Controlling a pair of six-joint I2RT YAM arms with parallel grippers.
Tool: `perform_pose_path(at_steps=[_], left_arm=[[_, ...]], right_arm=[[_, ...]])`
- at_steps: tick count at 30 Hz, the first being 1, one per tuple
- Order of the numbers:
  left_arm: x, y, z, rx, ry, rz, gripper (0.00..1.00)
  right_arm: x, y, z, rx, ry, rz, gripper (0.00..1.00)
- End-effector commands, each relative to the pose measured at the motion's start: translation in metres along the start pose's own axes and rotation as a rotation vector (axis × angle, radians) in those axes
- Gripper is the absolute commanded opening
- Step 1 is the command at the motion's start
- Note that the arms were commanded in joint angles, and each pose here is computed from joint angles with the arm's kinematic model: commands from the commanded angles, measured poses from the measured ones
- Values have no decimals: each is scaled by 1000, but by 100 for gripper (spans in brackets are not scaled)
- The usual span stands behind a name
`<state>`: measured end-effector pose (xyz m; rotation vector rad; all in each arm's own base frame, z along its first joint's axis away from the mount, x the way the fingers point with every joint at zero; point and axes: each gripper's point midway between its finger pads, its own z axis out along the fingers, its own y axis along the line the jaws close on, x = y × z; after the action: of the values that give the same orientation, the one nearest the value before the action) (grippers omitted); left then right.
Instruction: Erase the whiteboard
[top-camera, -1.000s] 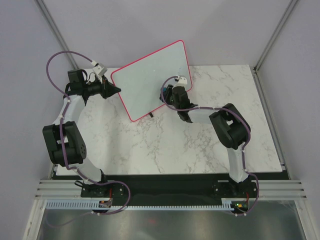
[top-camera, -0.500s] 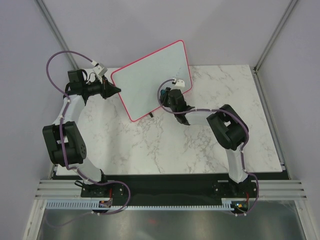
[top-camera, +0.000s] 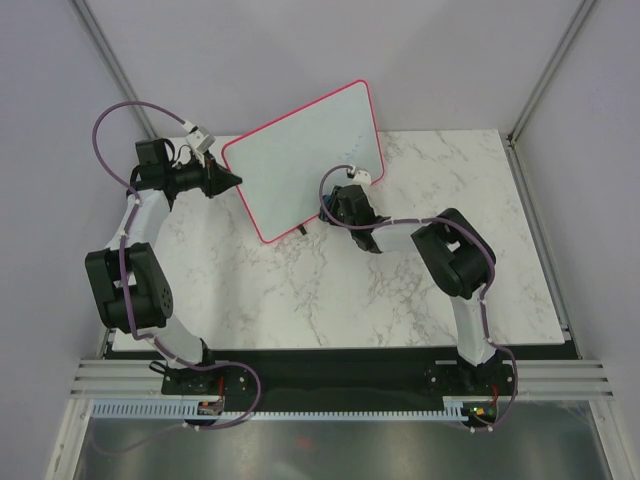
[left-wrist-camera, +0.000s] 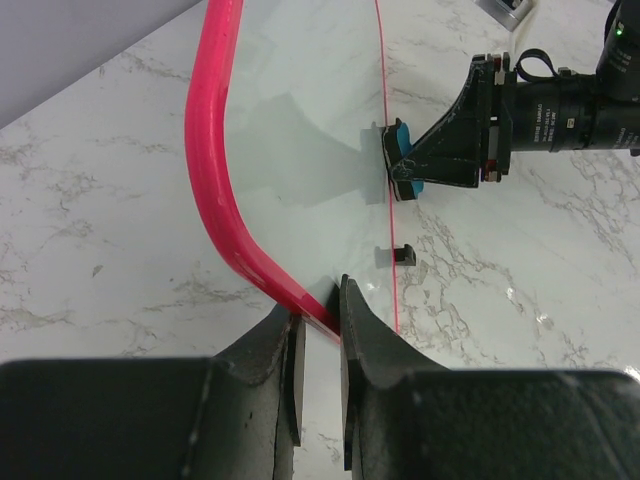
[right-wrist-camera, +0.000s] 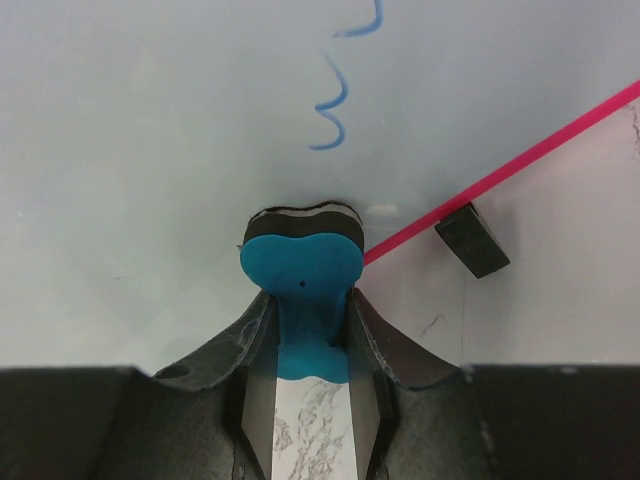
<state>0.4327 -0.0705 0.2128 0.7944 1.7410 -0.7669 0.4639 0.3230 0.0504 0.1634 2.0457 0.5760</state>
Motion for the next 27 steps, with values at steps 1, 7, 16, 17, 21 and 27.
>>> perform_pose_path(at_steps=[1, 7, 16, 17, 21, 27], left_arm=[[-17, 12, -2, -45, -7, 213, 2], [-16, 12, -2, -44, -6, 216, 2], [-17, 12, -2, -43, -8, 213, 2], [-17, 13, -2, -44, -6, 213, 2], [-16, 12, -2, -44, -6, 215, 2], [-17, 13, -2, -49, -5, 226, 2]], right_arm=[[27, -9, 2, 11, 104, 48, 0], [23, -26, 3, 8, 124, 122, 0], [31, -27, -8, 6, 185, 139, 0], [29, -29, -8, 10, 184, 141, 0], [22, -34, -4, 26, 175, 149, 0], [23, -45, -13, 58, 166, 168, 0]])
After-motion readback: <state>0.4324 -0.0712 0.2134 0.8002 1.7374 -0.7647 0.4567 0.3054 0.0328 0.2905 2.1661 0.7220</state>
